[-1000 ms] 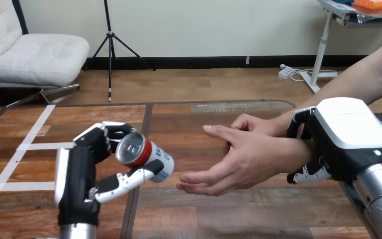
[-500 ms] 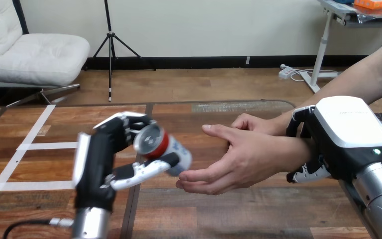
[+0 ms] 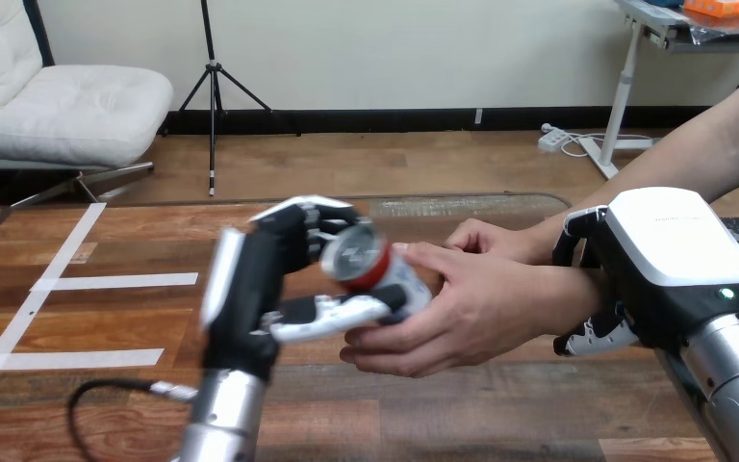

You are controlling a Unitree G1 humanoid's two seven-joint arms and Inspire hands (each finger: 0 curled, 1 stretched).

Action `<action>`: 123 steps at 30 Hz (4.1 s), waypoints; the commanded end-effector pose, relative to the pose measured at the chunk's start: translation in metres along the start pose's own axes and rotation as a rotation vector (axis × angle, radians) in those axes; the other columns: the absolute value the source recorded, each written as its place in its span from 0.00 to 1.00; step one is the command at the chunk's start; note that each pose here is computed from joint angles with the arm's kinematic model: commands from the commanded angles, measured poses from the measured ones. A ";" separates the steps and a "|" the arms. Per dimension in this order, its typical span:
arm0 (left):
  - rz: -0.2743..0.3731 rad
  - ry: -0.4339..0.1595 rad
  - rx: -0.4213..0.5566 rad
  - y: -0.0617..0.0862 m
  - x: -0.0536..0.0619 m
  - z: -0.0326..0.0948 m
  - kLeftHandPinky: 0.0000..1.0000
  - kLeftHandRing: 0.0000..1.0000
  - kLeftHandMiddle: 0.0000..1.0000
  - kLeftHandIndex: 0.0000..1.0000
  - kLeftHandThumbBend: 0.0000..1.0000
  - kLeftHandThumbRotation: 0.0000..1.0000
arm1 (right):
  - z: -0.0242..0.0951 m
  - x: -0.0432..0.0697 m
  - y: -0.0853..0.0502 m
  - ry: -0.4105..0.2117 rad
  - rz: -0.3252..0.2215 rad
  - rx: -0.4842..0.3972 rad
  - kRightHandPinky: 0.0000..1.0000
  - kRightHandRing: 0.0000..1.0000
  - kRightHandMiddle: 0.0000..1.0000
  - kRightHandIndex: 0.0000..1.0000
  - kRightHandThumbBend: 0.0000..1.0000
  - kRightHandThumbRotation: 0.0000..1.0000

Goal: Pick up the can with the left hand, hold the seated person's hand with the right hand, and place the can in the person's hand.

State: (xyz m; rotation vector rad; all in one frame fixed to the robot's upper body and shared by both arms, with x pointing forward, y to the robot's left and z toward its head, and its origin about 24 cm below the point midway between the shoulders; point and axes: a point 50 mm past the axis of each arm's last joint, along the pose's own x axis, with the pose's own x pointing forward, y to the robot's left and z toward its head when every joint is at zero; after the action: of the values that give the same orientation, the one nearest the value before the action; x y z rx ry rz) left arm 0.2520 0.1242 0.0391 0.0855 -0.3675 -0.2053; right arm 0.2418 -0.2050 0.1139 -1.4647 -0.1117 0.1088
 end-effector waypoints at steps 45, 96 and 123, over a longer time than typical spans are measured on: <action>-0.180 -0.192 -0.055 -0.050 0.034 0.036 0.41 0.44 0.48 0.52 0.79 0.03 | 0.040 0.024 -0.014 -0.155 -0.072 0.011 0.38 0.42 0.48 0.52 0.91 0.00; -0.147 -0.176 -0.047 -0.042 0.029 0.031 0.44 0.45 0.50 0.53 0.78 0.04 | 0.046 0.031 -0.011 -0.205 -0.072 0.021 0.35 0.40 0.45 0.50 0.92 0.00; -0.293 -0.132 0.093 -0.030 0.022 0.032 0.90 0.94 0.95 0.94 0.94 0.42 | 0.047 0.032 -0.007 -0.222 -0.066 0.007 0.37 0.41 0.46 0.50 0.95 0.00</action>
State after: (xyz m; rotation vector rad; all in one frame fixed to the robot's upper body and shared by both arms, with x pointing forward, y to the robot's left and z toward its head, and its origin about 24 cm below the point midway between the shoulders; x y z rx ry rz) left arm 0.2560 0.1032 0.0566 0.1844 -0.4198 -0.3767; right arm 0.2552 -0.1728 0.1021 -1.4619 -0.1916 0.2473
